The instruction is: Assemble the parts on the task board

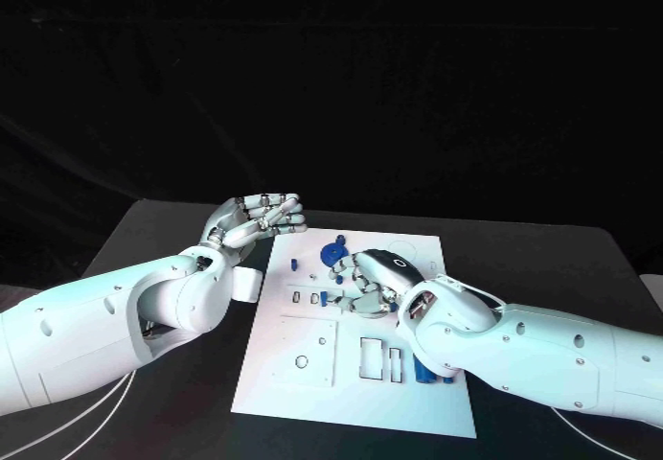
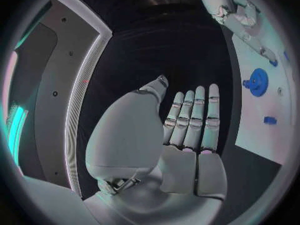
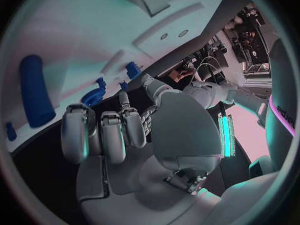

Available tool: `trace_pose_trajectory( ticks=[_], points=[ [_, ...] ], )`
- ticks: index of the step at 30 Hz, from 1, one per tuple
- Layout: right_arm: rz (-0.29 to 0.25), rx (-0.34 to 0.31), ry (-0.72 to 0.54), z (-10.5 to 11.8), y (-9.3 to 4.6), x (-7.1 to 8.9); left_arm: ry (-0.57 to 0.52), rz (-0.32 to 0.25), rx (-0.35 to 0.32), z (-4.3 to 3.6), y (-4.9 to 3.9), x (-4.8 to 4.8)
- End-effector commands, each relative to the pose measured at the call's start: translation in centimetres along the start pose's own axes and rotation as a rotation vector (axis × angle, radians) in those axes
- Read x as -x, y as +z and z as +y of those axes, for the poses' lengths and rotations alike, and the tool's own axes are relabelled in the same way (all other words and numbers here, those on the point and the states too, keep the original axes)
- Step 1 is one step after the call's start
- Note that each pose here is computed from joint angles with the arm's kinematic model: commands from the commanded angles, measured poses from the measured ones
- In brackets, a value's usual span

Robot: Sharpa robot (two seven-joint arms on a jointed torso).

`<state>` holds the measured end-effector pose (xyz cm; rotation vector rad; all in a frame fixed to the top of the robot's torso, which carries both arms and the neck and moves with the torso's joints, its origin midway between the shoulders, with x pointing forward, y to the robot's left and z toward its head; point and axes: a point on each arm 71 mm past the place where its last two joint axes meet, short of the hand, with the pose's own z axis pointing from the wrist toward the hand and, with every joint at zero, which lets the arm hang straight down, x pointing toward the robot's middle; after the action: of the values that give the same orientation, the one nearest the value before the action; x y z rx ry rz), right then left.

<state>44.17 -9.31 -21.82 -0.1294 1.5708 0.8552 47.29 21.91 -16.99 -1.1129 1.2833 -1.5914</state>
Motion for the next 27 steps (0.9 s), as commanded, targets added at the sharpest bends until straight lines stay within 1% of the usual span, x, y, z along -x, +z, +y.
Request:
trace_pose_trajectory(
  ticks=[1,5,7,10,12,14,15,17,19,23,25,27],
  points=[
    [-0.069,0.042,0.114,-0.1,-0.6,1.8,0.091,0.114,0.071,0.64,0.16,-0.42],
    [-0.078,0.026,0.227,-1.2,-1.3,4.0,0.162,0.141,0.128,1.22,0.32,-0.05],
    [-0.084,0.008,0.273,-2.0,-1.7,5.2,0.202,0.156,0.176,1.62,0.33,0.15],
    [-0.104,-0.029,0.315,-3.4,-2.2,7.3,0.270,0.199,0.272,2.35,0.22,0.41],
    [-0.117,-0.051,0.327,-4.1,-2.4,8.3,0.308,0.219,0.318,2.71,0.19,0.55],
    [-0.135,-0.084,0.339,-5.3,-2.9,9.5,0.371,0.252,0.390,3.17,0.21,0.71],
    [-0.141,-0.095,0.341,-5.7,-3.1,9.9,0.396,0.266,0.417,3.26,0.27,0.73],
    [-0.152,-0.113,0.343,-6.4,-3.4,10.5,0.453,0.294,0.467,3.37,0.42,0.76],
    [-0.163,-0.135,0.343,-7.1,-3.8,11.1,0.537,0.331,0.531,3.38,0.67,0.76],
    [-0.176,-0.162,0.341,-8.0,-4.3,11.7,0.681,0.388,0.627,3.12,1.13,0.66],
    [-0.180,-0.170,0.340,-8.3,-4.5,11.8,0.735,0.403,0.657,2.95,1.36,0.54],
    [-0.185,-0.181,0.338,-8.7,-4.6,12.0,0.804,0.420,0.686,2.71,1.77,0.28]
  ],
)
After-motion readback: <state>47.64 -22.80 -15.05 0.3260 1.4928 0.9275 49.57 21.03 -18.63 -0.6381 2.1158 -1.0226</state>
